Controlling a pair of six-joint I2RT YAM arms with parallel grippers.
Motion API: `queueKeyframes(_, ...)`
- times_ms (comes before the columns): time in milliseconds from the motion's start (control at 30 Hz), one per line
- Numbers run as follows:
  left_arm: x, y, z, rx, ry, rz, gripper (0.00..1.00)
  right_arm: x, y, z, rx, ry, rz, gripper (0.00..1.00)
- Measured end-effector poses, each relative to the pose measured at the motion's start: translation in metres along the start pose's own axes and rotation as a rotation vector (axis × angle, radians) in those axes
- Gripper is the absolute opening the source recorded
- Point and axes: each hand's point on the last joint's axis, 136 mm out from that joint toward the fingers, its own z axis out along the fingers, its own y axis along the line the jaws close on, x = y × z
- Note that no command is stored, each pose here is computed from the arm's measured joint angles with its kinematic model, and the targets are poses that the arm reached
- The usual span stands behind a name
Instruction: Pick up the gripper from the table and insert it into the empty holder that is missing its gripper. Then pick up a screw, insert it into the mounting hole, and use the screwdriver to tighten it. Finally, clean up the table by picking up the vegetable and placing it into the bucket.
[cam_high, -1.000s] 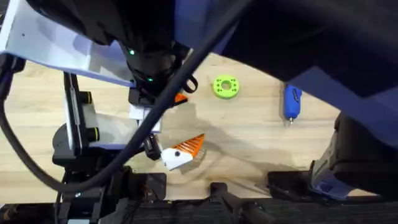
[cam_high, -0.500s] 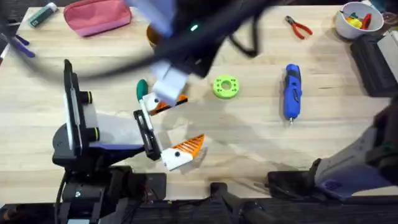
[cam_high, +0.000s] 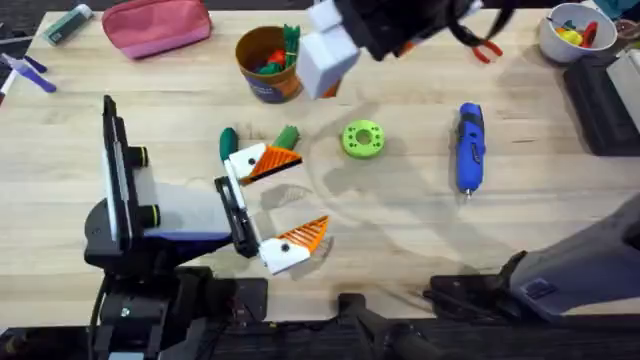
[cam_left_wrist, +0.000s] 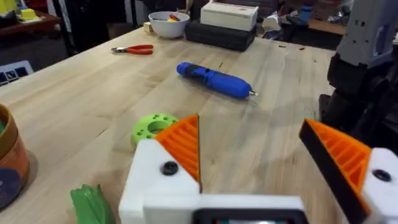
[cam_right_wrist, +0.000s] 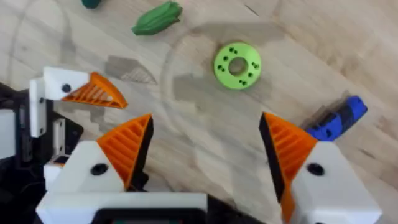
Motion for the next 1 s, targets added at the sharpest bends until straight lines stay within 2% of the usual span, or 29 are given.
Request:
queueKeyframes(100, 0.0, 0.0, 0.0, 0.0, 0.0, -0.001, 0.987, 0.013, -0.01, 0.0, 0.013, 0.022, 0.045, 0.991)
queueKeyframes(267, 0.0, 0.0, 0.0, 0.0, 0.0, 0.0, 0.985, 0.052, -0.031, 0.004, 0.063, 0.072, 0.128, 0.991)
queueKeyframes(367, 0.0, 0.0, 0.0, 0.0, 0.0, -0.001, 0.986, 0.068, -0.041, 0.011, 0.07, 0.034, 0.198, 0.992)
queueKeyframes(533, 0.0, 0.0, 0.0, 0.0, 0.0, 0.0, 0.985, 0.113, -0.074, 0.023, 0.098, 0.003, 0.383, 0.992)
queueKeyframes(700, 0.0, 0.0, 0.0, 0.0, 0.0, 0.0, 0.985, 0.16, -0.113, 0.034, 0.161, 0.032, 0.595, 0.993)
queueKeyframes(867, 0.0, 0.0, 0.0, 0.0, 0.0, 0.0, 0.985, 0.179, -0.146, 0.045, 0.218, 0.062, 0.773, 0.993)
queueKeyframes(1000, 0.0, 0.0, 0.0, 0.0, 0.0, 0.0, 0.987, 0.174, -0.165, 0.054, 0.24, 0.057, 0.853, 0.993)
